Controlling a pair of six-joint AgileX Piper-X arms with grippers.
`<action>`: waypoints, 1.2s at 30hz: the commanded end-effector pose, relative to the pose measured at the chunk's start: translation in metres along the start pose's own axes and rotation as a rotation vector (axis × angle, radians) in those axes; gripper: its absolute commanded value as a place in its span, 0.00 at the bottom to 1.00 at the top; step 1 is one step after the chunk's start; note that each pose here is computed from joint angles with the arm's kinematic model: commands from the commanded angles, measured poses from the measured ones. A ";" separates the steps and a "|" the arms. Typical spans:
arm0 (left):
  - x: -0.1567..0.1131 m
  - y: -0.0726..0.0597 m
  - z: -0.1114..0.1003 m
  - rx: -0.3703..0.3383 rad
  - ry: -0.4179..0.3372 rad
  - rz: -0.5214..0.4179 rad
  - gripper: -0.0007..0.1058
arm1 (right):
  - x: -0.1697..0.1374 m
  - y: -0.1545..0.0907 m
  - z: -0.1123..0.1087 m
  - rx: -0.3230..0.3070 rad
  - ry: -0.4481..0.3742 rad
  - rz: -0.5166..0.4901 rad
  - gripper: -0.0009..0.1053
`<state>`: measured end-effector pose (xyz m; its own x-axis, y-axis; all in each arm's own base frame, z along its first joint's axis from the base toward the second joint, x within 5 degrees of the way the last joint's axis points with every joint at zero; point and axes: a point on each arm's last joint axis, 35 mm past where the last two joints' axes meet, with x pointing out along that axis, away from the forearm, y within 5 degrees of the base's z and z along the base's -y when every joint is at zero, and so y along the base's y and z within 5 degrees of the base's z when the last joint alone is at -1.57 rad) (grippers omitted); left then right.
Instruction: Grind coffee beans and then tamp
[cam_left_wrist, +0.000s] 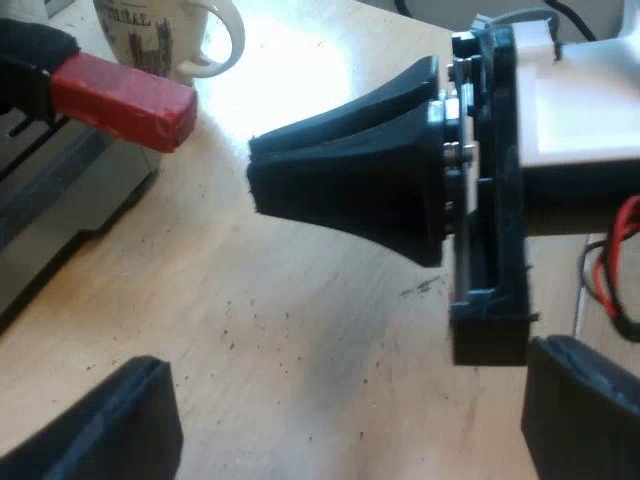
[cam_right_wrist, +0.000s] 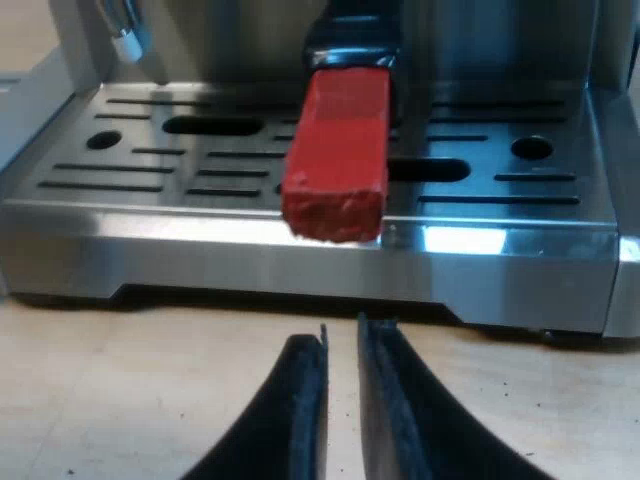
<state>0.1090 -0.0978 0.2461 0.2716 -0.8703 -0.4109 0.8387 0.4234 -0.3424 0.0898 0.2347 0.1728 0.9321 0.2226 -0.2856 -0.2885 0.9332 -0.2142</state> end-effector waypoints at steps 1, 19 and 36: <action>-0.001 -0.003 0.004 0.015 -0.018 -0.032 0.68 | 0.006 -0.004 0.006 0.038 -0.017 -0.038 0.12; -0.001 -0.003 0.004 0.015 -0.018 -0.032 0.68 | 0.017 -0.010 0.012 0.072 -0.019 -0.020 0.12; -0.001 -0.003 0.004 0.015 -0.018 -0.032 0.68 | 0.033 -0.024 0.021 0.046 -0.046 -0.076 0.12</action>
<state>0.1087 -0.0980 0.2462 0.2622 -0.8746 -0.4079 0.8416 0.4141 -0.3468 0.1236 0.2301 0.1839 0.9416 0.2242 -0.2512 -0.2744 0.9434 -0.1863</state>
